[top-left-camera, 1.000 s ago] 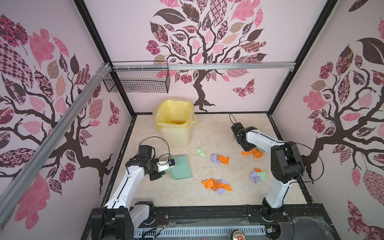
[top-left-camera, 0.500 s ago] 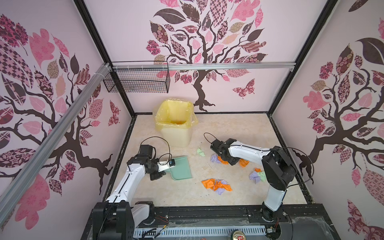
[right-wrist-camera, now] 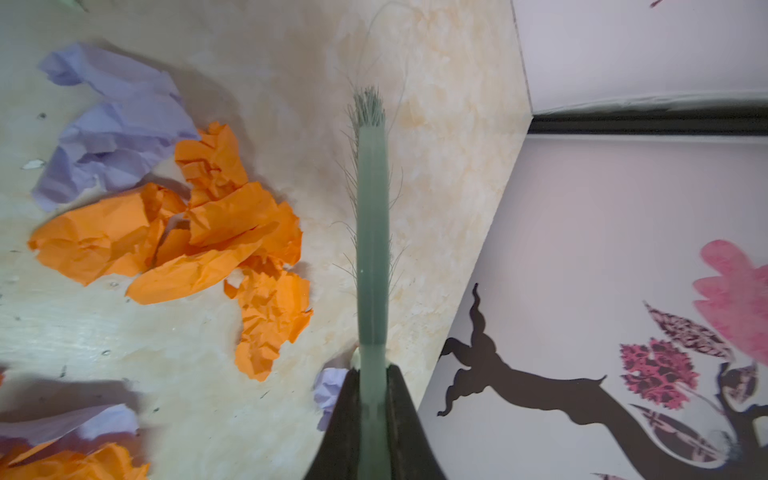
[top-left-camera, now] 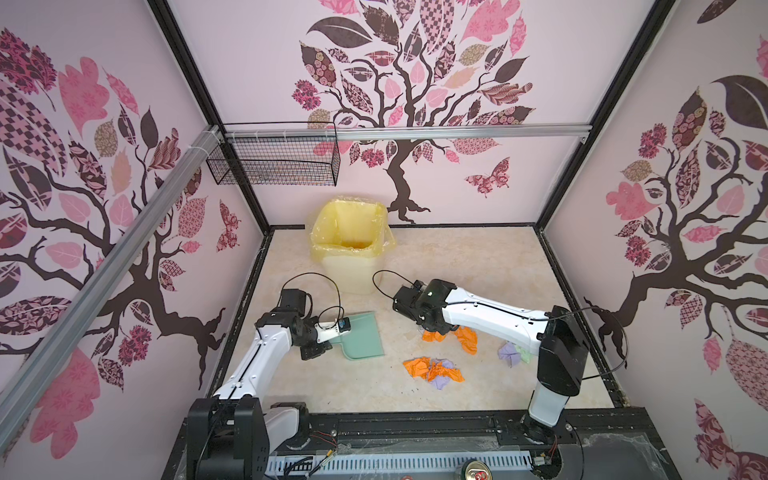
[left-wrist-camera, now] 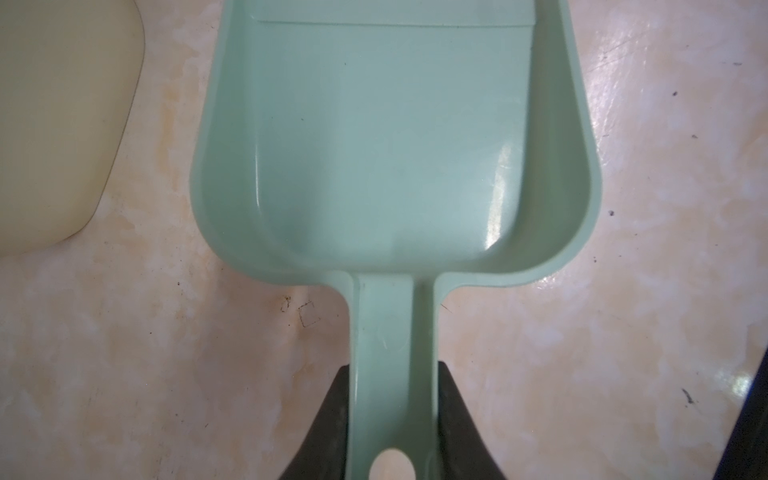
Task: Sweep away the paper scraps from the table
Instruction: 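Push the brush with the right gripper toward the dustpan held by the left gripper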
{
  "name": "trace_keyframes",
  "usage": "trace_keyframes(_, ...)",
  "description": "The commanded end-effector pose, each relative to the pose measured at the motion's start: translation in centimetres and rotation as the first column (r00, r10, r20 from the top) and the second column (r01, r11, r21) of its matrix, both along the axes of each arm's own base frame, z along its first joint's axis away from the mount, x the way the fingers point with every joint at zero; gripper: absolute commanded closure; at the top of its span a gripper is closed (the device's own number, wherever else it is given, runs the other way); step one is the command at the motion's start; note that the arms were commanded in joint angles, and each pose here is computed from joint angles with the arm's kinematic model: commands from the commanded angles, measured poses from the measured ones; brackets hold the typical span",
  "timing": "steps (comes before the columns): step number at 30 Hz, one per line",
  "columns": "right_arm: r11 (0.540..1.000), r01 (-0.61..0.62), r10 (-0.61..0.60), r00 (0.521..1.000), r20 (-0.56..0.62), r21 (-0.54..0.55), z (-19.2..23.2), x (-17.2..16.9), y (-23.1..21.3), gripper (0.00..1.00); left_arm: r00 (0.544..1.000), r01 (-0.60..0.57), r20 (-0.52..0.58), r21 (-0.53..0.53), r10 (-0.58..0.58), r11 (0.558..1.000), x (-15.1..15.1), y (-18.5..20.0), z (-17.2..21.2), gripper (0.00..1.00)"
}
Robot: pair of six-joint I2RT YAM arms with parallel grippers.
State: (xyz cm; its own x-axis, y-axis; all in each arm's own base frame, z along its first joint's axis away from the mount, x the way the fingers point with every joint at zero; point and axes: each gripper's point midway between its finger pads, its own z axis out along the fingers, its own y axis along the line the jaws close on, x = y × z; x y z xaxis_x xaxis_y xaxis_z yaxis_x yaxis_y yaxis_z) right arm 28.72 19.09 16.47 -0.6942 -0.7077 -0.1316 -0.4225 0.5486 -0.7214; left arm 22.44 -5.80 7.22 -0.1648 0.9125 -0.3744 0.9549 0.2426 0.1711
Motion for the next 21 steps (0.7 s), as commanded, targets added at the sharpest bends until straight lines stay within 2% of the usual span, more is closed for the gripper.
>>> trace_keyframes(1, 0.974, -0.178, 0.185, 0.982, 0.041, -0.137, 0.2, 3.0, 1.9, 1.00, 1.000, -0.011, 0.002, -0.020, 0.011, 1.000, 0.3, -0.3, 0.1, 1.00)
trace_keyframes(3, 0.943, -0.305, 0.311, 0.950, 0.021, -0.135, -0.6, 4.3, 4.4, 1.00, 1.000, -0.016, -0.003, -0.022, 0.016, 1.000, 0.2, -0.3, 0.2, 1.00)
trace_keyframes(5, 0.890, -0.437, 0.440, 0.898, -0.002, -0.130, -1.6, 5.0, 7.1, 1.00, 1.000, -0.017, -0.010, -0.022, 0.017, 1.000, -0.1, -0.3, 0.3, 1.00)
trace_keyframes(9, 0.832, -0.540, 0.551, 0.831, 0.076, -0.126, -0.6, 7.2, 11.1, 1.00, 1.000, -0.017, -0.007, -0.014, 0.017, 1.000, -0.8, -0.2, 0.3, 1.00)
trace_keyframes(11, 0.789, -0.604, 0.614, 0.784, 0.096, -0.112, -0.5, 7.5, 12.9, 1.00, 1.000, -0.013, -0.006, -0.010, 0.013, 1.000, -1.3, -0.1, 0.1, 1.00)
trace_keyframes(16, 0.733, -0.672, 0.676, 0.737, -0.001, -0.105, -2.8, 6.9, 13.8, 1.00, 1.000, -0.017, 0.005, 0.010, 0.017, 1.000, -1.5, 0.3, 0.0, 1.00)
trace_keyframes(21, 0.678, -0.729, 0.720, 0.684, -0.116, -0.091, -6.3, 4.8, 13.4, 1.00, 1.000, -0.016, -0.002, 0.001, 0.016, 1.000, -1.3, 0.1, 0.0, 1.00)
